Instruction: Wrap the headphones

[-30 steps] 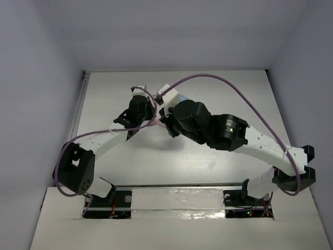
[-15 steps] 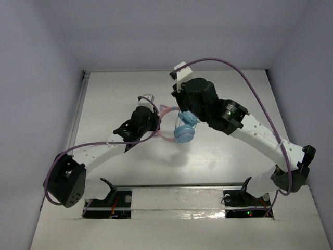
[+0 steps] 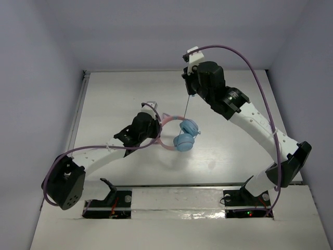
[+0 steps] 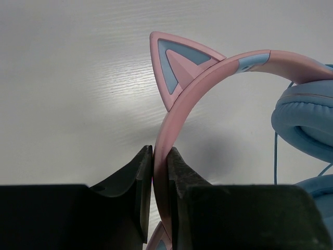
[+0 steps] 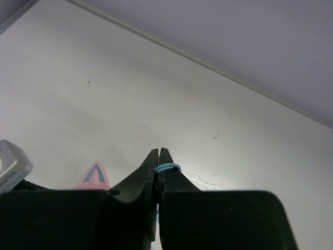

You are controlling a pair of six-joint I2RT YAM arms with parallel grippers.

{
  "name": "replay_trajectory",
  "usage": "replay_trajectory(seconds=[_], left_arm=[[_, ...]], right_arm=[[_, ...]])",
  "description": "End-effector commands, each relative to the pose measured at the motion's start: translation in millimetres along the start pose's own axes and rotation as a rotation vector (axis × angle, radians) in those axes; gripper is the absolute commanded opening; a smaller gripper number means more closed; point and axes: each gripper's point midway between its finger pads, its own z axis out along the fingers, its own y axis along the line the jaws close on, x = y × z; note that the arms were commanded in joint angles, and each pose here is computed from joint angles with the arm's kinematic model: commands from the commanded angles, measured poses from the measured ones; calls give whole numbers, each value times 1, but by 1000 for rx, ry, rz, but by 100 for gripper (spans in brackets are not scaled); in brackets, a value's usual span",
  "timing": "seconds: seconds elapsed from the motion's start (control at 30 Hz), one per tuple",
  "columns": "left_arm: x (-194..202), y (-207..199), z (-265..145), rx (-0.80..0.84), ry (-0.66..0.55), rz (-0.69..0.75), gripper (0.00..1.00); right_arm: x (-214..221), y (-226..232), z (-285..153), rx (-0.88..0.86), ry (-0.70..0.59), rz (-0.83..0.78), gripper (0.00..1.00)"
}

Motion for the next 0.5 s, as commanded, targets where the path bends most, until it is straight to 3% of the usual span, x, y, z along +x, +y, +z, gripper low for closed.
replay_trajectory(seconds=[0.0, 0.23, 0.47], left_arm=[[-42, -39, -18, 174, -143, 10, 0], [-45, -78, -40, 403, -139, 53, 0], [-73, -106, -75, 555, -233, 65, 0]], right_arm=[[-11, -5, 12, -33, -62, 5, 0], [16, -20, 30, -85, -22, 31, 0], [21, -34, 17, -95, -63, 119, 0]])
